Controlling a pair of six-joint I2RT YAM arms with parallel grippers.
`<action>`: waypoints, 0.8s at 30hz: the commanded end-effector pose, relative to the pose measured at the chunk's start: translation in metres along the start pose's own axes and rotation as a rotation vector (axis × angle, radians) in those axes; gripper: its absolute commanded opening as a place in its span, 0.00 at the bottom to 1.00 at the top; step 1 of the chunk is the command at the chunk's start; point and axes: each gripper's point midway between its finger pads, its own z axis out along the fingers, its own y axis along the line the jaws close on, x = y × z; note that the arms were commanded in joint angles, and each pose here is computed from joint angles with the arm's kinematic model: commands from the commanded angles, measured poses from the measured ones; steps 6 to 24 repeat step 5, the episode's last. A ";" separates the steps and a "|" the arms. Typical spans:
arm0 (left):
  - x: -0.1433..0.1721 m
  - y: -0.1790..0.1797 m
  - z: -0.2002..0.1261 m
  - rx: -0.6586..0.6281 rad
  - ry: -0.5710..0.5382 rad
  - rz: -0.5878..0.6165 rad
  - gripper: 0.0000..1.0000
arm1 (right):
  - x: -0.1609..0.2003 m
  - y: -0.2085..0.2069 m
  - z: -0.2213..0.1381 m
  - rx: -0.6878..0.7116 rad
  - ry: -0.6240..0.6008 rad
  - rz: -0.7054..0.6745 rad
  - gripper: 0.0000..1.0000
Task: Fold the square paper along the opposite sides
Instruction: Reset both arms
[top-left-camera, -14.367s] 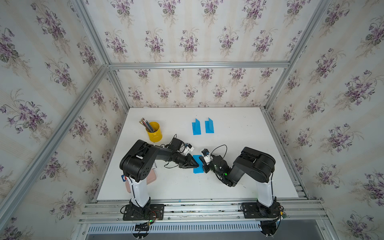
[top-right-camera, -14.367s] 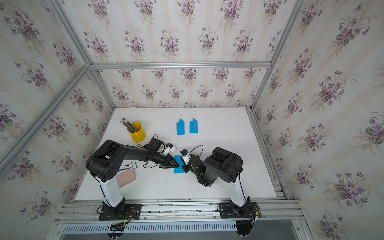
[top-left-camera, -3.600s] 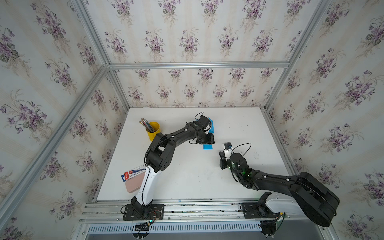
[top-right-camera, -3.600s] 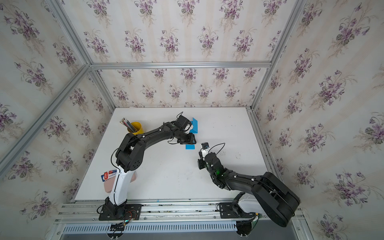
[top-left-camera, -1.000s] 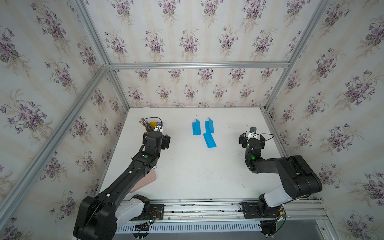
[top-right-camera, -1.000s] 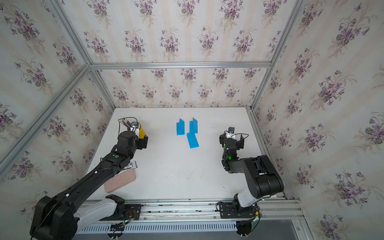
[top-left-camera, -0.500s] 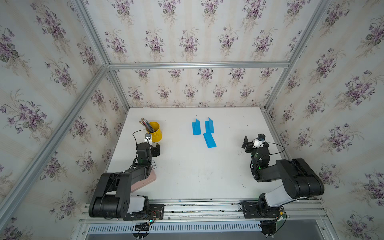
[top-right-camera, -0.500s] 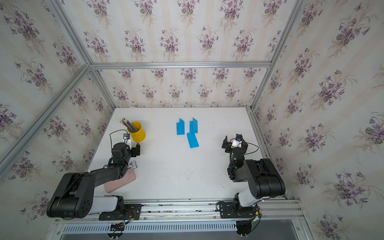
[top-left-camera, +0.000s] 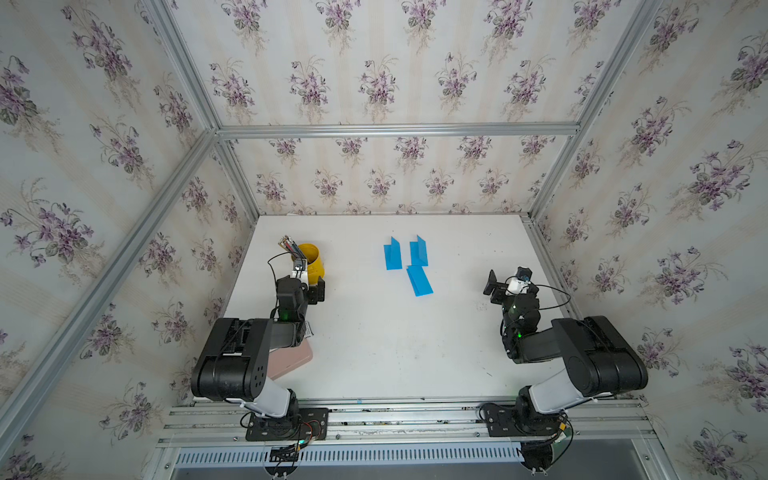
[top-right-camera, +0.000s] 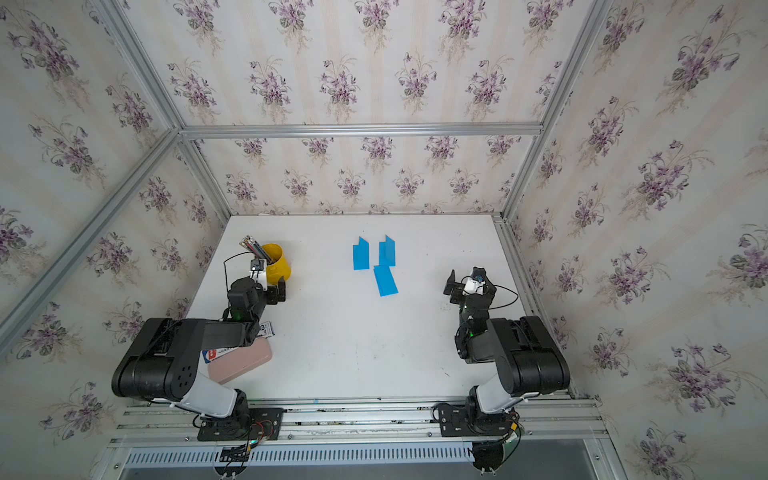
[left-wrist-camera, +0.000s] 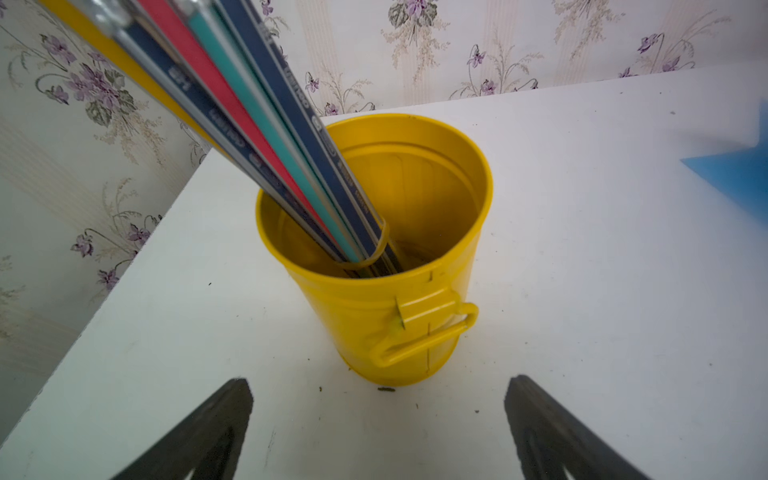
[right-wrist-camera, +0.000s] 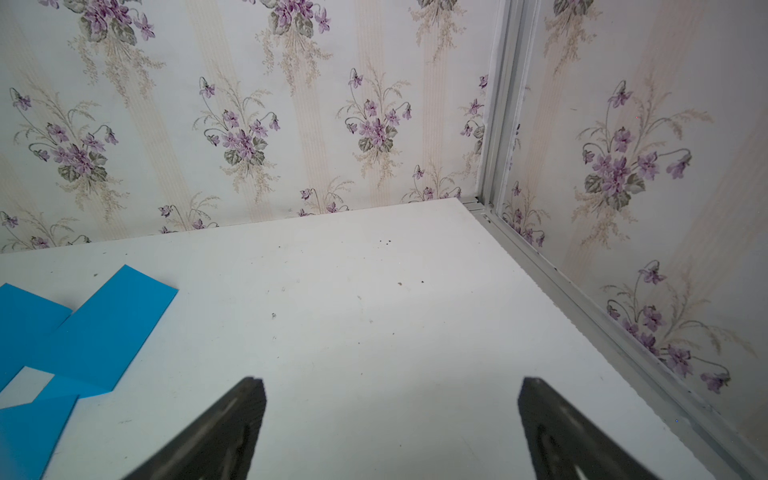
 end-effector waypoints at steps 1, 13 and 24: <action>-0.006 0.000 0.000 0.000 -0.023 -0.010 1.00 | -0.003 0.006 0.001 -0.037 -0.010 -0.009 1.00; -0.007 0.001 -0.001 -0.003 -0.031 -0.008 1.00 | -0.005 0.005 -0.002 -0.036 -0.021 -0.008 1.00; -0.007 0.001 -0.001 -0.003 -0.031 -0.008 1.00 | -0.005 0.005 -0.002 -0.036 -0.021 -0.008 1.00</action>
